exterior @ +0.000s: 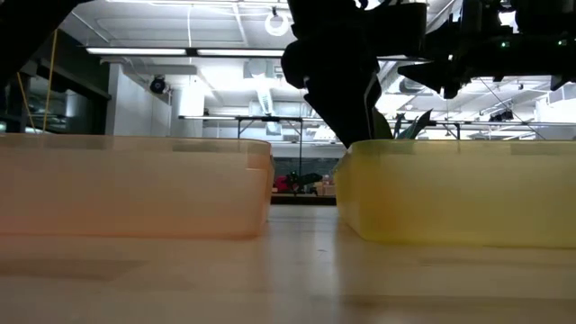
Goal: Pick and place medicine bottles into bin by pill shape (circle, oval)
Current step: Put the left orange capsule bottle into the yellow bin, then put the pink tablet bottle into the orange bin
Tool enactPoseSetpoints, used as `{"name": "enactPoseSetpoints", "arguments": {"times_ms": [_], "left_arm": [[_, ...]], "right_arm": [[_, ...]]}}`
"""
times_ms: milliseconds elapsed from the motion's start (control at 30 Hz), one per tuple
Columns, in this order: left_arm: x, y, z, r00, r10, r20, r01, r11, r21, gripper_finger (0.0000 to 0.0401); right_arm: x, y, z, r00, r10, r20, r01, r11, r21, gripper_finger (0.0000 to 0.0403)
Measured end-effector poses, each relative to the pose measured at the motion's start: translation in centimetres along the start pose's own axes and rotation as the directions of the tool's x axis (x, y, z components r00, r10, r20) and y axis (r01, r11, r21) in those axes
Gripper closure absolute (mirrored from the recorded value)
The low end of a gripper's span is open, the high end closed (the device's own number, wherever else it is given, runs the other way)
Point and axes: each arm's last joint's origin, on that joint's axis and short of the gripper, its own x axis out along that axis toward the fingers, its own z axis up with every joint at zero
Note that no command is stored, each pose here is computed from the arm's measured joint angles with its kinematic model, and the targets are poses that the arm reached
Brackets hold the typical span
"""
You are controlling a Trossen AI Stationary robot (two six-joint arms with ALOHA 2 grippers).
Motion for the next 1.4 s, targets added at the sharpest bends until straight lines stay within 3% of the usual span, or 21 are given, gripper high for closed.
{"name": "enactPoseSetpoints", "arguments": {"times_ms": [200, 433, 600, 800, 900, 1033, 1133, 1200, 1267, 1333, 1400], "left_arm": [[-2.6, 0.5, 0.7, 1.0, 0.007, -0.01, -0.008, 1.0, -0.013, 0.0107], [-8.2, 0.5, 1.6, 0.991, 0.127, -0.028, -0.129, 0.988, -0.089, 0.0103], [-12.4, -1.3, 1.7, 0.96, 0.264, 0.096, -0.249, 0.958, -0.145, 0.0103], [-16.1, -4.0, -0.3, 0.904, 0.373, 0.21, -0.342, 0.924, -0.17, 0.0103], [-18.2, -4.6, -3.1, 0.862, 0.419, 0.286, -0.361, 0.902, -0.236, 0.0103], [-19.0, -4.8, -8.3, 0.803, 0.43, 0.412, -0.303, 0.891, -0.339, 0.0103], [-18.8, -4.9, -12.7, 0.723, 0.448, 0.525, -0.234, 0.875, -0.424, 0.0103], [-18.3, -4.8, -15.3, 0.644, 0.49, 0.587, -0.196, 0.848, -0.492, 0.0103], [-17.2, -4.4, -17.9, 0.574, 0.555, 0.602, -0.182, 0.803, -0.567, 0.0103], [-15.9, -3.3, -20.2, 0.522, 0.642, 0.562, -0.181, 0.727, -0.663, 0.0103], [-14.8, -2.1, -22.2, 0.512, 0.703, 0.494, -0.18, 0.65, -0.738, 0.0103]], "right_arm": [[0.0, 0.0, 0.0, 1.0, 0.0, 0.0, 0.0, 1.0, 0.0, 0.0102], [0.0, 0.0, 0.0, 1.0, 0.0, 0.0, 0.0, 1.0, 0.0, 0.0102], [0.0, 0.0, 0.0, 1.0, 0.0, -0.002, 0.0, 1.0, -0.001, 0.0102], [0.1, 0.1, -0.4, 0.999, 0.015, -0.031, -0.015, 1.0, 0.02, 0.0102], [0.1, 0.4, -0.5, 0.999, 0.031, -0.039, -0.03, 0.999, 0.02, 0.0102], [0.1, 0.5, -0.4, 0.999, 0.04, -0.026, -0.04, 0.999, 0.018, 0.0102], [0.1, 0.5, -0.4, 0.999, 0.041, -0.023, -0.04, 0.999, 0.017, 0.0102], [0.1, 0.5, -0.4, 0.999, 0.04, -0.025, -0.04, 0.999, 0.016, 0.0102], [0.1, 0.5, -0.4, 0.999, 0.04, -0.027, -0.039, 0.999, 0.024, 0.0102], [0.1, 0.5, -0.4, 0.999, 0.039, -0.031, -0.038, 0.999, 0.031, 0.0102], [0.1, 0.5, -0.4, 0.999, 0.039, -0.032, -0.038, 0.999, 0.033, 0.0102]]}}
